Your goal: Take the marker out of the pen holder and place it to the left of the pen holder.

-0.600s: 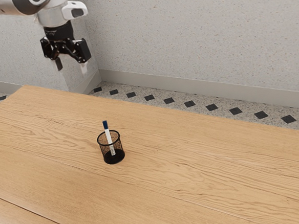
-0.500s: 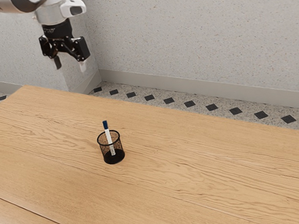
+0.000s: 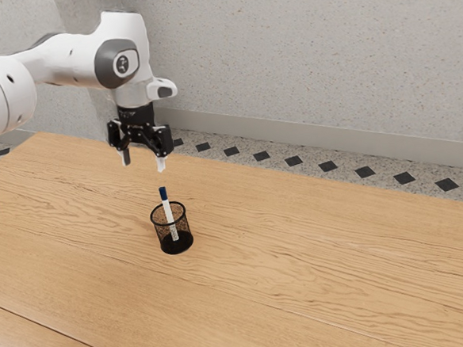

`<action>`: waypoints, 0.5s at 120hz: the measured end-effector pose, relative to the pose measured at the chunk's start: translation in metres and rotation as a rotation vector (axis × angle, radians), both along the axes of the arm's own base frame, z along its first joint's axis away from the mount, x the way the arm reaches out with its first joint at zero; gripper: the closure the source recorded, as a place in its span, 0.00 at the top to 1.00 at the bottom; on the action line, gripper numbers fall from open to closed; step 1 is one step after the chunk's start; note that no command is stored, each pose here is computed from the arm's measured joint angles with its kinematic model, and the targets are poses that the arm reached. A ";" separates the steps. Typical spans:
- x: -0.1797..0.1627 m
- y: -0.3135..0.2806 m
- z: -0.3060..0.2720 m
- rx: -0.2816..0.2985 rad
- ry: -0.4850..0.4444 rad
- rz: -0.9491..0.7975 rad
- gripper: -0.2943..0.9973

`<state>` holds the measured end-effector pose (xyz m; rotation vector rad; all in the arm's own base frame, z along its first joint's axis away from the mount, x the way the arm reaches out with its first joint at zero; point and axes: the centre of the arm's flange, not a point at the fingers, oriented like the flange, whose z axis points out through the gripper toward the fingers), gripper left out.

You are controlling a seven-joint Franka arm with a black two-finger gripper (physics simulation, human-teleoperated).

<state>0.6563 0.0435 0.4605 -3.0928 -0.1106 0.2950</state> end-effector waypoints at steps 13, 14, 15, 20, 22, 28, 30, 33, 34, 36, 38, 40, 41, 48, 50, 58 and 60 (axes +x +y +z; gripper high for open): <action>0.008 0.008 -0.026 -0.028 0.008 0.027 0.77; 0.009 0.009 -0.027 -0.031 0.008 0.031 0.77; 0.009 0.010 -0.029 -0.034 0.009 0.034 0.77; 0.012 0.016 -0.038 -0.049 0.011 0.053 0.77; 0.015 0.019 -0.039 -0.060 0.006 0.064 0.77; 0.019 0.026 -0.040 -0.097 -0.005 0.098 0.77; 0.020 0.027 -0.040 -0.110 -0.009 0.107 0.77; 0.022 0.028 -0.041 -0.126 -0.014 0.119 0.77; 0.023 0.028 -0.041 -0.130 -0.016 0.123 0.77; 0.024 0.030 -0.041 -0.138 -0.019 0.131 0.77; 0.025 0.031 -0.042 -0.144 -0.019 0.137 0.77; 0.025 0.032 -0.043 -0.149 -0.020 0.143 0.77; 0.025 0.033 -0.044 -0.151 -0.020 0.146 0.77; 0.027 0.040 -0.050 -0.156 -0.018 0.170 0.77; 0.027 0.042 -0.052 -0.157 -0.015 0.176 0.77; 0.029 0.046 -0.072 -0.161 0.006 0.191 0.77; 0.030 0.047 -0.075 -0.161 0.008 0.193 0.77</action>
